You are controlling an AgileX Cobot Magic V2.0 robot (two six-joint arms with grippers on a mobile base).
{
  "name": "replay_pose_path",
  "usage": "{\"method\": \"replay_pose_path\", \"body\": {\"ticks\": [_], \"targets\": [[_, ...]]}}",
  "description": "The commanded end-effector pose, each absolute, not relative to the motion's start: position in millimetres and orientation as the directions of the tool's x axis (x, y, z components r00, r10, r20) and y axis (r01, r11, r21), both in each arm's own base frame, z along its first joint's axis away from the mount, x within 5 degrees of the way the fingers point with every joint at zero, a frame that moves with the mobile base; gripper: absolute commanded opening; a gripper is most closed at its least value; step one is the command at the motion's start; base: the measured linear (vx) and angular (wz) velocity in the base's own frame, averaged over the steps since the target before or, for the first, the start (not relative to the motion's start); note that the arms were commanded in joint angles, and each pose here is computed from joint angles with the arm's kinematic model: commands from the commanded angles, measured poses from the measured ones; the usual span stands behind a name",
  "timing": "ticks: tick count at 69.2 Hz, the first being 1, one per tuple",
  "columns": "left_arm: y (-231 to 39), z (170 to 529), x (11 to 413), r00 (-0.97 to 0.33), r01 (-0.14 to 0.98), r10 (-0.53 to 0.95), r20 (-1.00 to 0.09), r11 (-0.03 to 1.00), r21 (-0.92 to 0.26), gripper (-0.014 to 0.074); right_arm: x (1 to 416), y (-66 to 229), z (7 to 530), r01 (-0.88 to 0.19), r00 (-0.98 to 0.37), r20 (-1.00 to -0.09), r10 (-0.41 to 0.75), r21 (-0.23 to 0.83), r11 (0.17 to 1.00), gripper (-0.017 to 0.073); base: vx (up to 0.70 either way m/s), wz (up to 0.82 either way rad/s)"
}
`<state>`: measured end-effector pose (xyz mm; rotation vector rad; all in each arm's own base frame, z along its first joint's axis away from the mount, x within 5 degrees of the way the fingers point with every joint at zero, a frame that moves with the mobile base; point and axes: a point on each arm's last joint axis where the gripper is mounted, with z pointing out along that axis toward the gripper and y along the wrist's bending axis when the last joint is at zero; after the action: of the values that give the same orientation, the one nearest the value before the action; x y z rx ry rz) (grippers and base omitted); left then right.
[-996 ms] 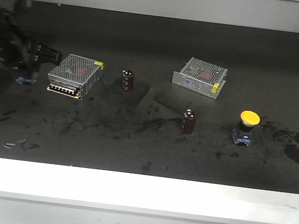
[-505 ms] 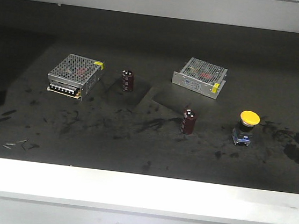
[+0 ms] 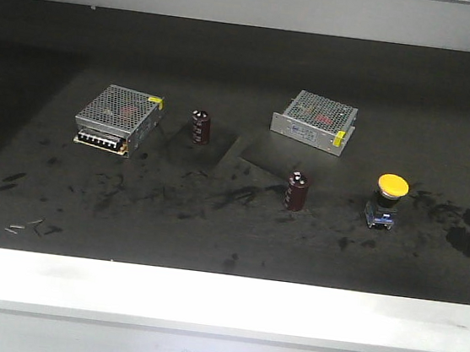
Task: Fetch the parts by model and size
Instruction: 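Reach the right gripper down to the yellow-capped button and grasp it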
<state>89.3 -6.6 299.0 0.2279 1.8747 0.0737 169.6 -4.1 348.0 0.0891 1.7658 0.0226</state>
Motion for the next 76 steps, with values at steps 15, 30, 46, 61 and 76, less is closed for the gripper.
{"method": "replay_pose_path", "body": {"ticks": [15,30,46,61,76], "targets": [[-3,312,72,-0.122,0.120,0.184,-0.975,0.978,0.170,-0.0006,188,-3,366,0.036,-0.198,-0.980,0.027,0.020,0.999,0.0594,0.00,0.00],[-3,312,72,-0.121,0.119,0.187,-0.975,0.978,0.173,-0.0006,225,22,377,-0.085,-0.402,-0.912,-0.085,-0.056,0.995,0.0594,0.00,0.00],[-3,312,72,-0.116,0.112,0.208,-0.971,0.974,0.195,-0.0006,270,40,384,-0.098,-0.592,-0.803,-0.070,-0.014,0.995,0.0594,0.00,0.00],[-3,312,72,-0.116,0.112,0.208,-0.971,0.974,0.195,-0.0006,308,45,384,-0.047,-0.764,-0.644,-0.036,0.001,0.999,0.0594,0.00,0.00],[-2,313,72,-0.110,0.105,0.231,-0.967,0.970,0.219,-0.0006,338,47,367,-0.024,-0.871,-0.491,-0.025,-0.008,1.000,0.0594,0.00,0.00]]}}
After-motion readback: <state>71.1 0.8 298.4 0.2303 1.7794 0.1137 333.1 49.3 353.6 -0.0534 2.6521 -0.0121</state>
